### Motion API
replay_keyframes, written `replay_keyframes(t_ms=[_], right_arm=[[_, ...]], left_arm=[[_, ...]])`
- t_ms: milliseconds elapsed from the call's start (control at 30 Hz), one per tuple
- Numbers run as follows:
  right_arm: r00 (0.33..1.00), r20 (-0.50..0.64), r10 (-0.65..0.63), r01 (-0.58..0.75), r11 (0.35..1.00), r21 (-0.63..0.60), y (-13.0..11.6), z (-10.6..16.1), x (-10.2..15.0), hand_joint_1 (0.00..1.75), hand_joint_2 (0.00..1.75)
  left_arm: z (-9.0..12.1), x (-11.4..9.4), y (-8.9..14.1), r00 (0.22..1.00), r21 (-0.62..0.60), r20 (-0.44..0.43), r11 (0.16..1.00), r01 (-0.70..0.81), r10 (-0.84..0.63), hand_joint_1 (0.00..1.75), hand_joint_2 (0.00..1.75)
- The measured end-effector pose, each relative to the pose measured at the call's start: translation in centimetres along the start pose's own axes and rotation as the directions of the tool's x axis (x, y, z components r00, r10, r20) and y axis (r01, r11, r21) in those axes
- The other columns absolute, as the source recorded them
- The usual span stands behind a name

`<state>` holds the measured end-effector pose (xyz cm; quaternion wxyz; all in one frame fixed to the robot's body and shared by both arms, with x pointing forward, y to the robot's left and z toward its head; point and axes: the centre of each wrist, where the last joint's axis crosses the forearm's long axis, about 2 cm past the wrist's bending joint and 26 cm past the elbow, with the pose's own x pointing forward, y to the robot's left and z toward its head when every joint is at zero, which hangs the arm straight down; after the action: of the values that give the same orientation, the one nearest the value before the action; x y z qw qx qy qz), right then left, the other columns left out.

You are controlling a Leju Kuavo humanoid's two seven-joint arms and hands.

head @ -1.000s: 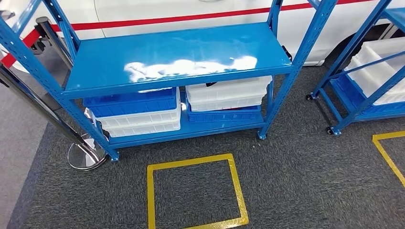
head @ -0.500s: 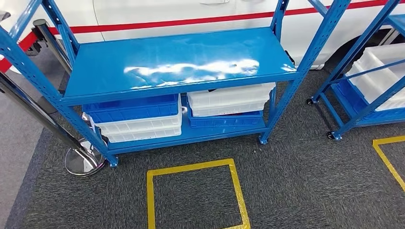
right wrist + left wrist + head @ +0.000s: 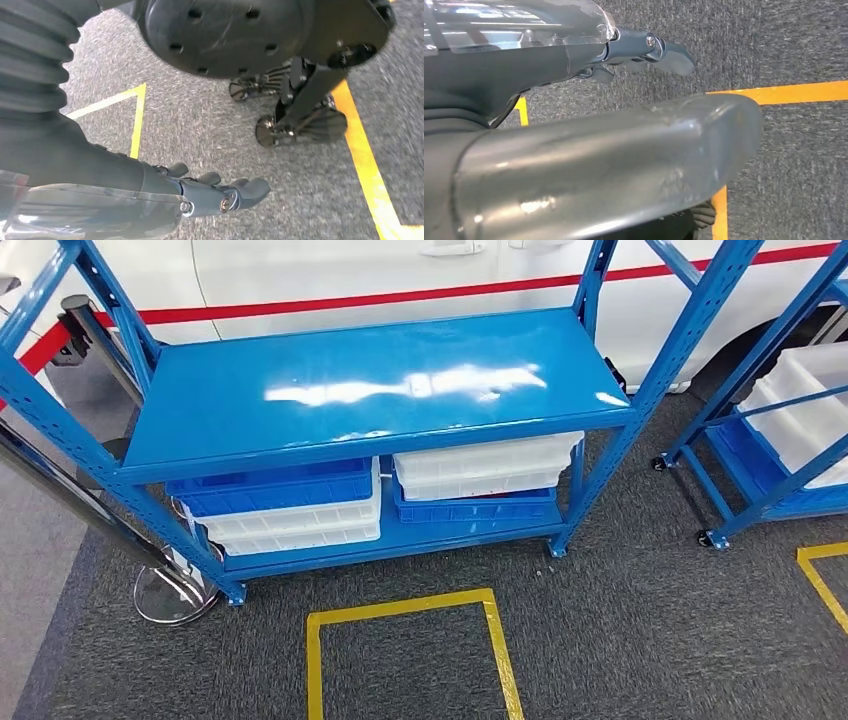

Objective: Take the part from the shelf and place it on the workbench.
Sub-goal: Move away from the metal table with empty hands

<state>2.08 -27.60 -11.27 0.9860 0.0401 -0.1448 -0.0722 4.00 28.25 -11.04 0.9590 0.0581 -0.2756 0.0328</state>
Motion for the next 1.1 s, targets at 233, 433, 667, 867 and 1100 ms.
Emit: replay_keyframes(t_ms=[233, 433, 667, 867, 1100], right_arm=[[1.0, 0.003, 0.002, -0.002, 1.0, 0.001, 0.02, -0.01, 0.03, 0.0, 1.75], [1.0, 0.007, 0.007, -0.007, 1.0, 0.001, 0.04, -0.04, 0.16, 0.0, 0.44], [1.0, 0.013, 0.011, -0.011, 1.0, -0.002, 0.06, -0.08, 0.34, 0.0, 0.0], [1.0, 0.012, 0.013, -0.013, 1.0, -0.012, 0.01, -0.07, 0.32, 0.0, 0.0], [1.0, -0.005, 0.014, -0.014, 1.0, -0.012, 0.03, -0.07, 0.31, 0.0, 1.75]], left_arm=[[0.02, -0.01, -0.05, 1.0, 0.003, 0.0, 1.0, -0.001, 0.001, 0.0, 0.0], [0.0, 0.0, -0.01, 1.0, 0.004, 0.0, 1.0, 0.003, -0.003, 0.0, 0.0], [-0.14, 0.3, -0.05, 1.0, 0.009, 0.008, 1.0, 0.015, -0.015, 0.0, 0.0], [-0.09, 0.25, -0.2, 1.0, 0.009, 0.006, 1.0, 0.016, -0.016, 0.0, 0.0], [-0.19, 0.46, -0.23, 1.0, 0.005, 0.009, 1.0, 0.024, -0.024, 0.0, 0.0]])
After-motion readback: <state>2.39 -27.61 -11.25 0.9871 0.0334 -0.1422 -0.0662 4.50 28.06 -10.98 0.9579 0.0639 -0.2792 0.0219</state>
